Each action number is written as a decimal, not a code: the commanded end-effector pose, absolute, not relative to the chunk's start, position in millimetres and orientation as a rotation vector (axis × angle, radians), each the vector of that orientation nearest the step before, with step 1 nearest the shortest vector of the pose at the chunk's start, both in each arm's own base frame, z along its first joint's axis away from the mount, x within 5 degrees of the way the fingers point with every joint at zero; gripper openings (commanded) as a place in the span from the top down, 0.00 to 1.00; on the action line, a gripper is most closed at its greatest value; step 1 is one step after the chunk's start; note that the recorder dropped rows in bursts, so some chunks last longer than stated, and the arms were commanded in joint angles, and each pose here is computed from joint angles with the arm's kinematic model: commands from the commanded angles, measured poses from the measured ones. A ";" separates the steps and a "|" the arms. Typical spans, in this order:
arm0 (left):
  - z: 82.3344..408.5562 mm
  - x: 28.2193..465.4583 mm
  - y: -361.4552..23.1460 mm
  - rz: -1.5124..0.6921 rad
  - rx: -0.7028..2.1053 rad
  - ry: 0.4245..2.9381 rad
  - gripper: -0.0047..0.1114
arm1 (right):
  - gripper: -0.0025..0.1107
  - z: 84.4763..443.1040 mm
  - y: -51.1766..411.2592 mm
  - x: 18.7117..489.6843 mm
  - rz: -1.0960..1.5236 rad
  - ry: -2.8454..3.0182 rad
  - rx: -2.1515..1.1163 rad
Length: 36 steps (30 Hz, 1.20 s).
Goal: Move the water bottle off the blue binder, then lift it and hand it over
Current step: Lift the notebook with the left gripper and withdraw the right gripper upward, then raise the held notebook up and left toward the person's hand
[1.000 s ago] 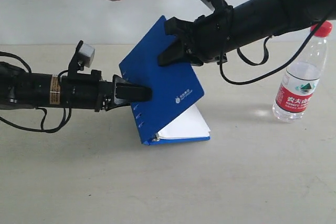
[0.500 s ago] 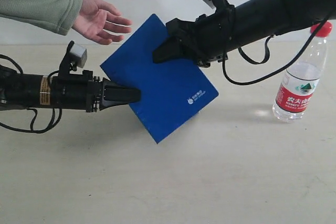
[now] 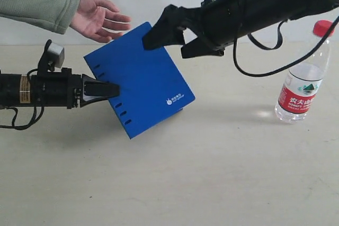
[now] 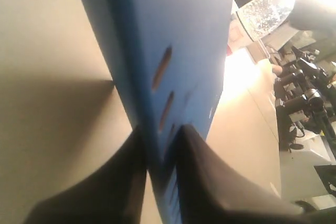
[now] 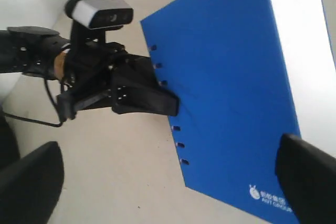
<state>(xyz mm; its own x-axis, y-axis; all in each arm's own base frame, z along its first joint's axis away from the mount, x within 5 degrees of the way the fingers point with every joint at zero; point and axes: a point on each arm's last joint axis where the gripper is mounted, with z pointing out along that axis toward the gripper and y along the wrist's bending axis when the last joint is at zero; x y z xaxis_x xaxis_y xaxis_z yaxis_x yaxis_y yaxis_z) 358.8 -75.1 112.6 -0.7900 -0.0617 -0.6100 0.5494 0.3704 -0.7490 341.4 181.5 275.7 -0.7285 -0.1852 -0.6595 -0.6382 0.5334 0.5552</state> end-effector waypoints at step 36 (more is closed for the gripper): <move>200.3 344.0 -108.0 -1.282 0.610 1.999 0.92 | 0.97 408.3 119.1 164.0 0.806 1.936 -0.777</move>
<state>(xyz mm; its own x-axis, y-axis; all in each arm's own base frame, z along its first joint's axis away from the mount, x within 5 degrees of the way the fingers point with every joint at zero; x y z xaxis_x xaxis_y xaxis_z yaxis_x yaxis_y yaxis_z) 342.8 -108.1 174.8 -0.7110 0.0743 -0.6993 0.6717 0.3660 -0.6441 169.9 122.4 404.0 -0.4518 -0.2086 -0.8674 -0.7674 0.5867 0.2586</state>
